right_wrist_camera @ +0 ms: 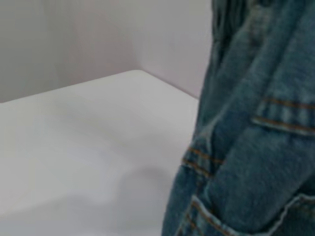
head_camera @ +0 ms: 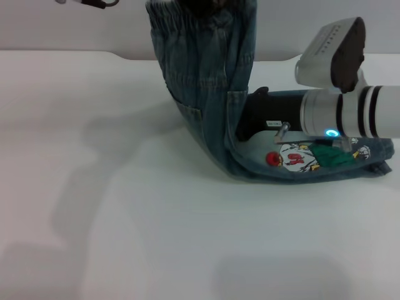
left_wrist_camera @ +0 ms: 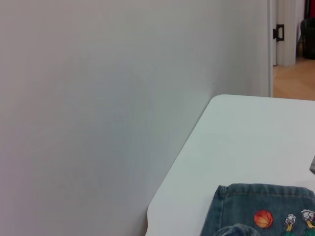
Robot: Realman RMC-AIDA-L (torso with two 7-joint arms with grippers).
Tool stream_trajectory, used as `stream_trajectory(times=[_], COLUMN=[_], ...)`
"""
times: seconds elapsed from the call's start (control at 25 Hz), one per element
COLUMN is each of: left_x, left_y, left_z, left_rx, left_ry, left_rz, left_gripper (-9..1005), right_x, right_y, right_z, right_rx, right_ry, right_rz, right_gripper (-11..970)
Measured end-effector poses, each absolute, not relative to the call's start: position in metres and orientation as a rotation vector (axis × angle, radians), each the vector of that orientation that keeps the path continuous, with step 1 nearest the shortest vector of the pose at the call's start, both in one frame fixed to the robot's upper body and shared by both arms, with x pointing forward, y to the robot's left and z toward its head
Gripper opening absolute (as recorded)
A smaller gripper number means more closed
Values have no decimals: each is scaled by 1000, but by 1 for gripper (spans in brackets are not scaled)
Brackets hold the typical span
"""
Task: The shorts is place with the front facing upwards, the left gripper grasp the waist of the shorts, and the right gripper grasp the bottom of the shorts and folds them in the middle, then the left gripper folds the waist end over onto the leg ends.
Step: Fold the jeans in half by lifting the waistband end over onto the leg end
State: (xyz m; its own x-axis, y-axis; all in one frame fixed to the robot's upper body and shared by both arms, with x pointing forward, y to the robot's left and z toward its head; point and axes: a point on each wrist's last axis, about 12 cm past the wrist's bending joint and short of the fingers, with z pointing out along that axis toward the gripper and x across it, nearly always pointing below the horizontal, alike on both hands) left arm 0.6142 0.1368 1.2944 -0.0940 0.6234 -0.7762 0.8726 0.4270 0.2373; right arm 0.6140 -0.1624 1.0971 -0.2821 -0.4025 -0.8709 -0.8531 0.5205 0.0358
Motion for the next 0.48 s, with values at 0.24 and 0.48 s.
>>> stream_trajectory(times=[0.24,0.48], left_x=[613,613], left_y=[134,134], left_z=[1293,1292], left_rx=[1297,1294], left_ry=[1801,1798], left_rz=[-356,-353], left_gripper=[85,89], right_x=[611,611], right_y=[-153,-147], right_z=[1099,1106], right_rx=[-1073,-1100], right_ry=[1871,1843], right_rz=[679,728], right_gripper=[125,125])
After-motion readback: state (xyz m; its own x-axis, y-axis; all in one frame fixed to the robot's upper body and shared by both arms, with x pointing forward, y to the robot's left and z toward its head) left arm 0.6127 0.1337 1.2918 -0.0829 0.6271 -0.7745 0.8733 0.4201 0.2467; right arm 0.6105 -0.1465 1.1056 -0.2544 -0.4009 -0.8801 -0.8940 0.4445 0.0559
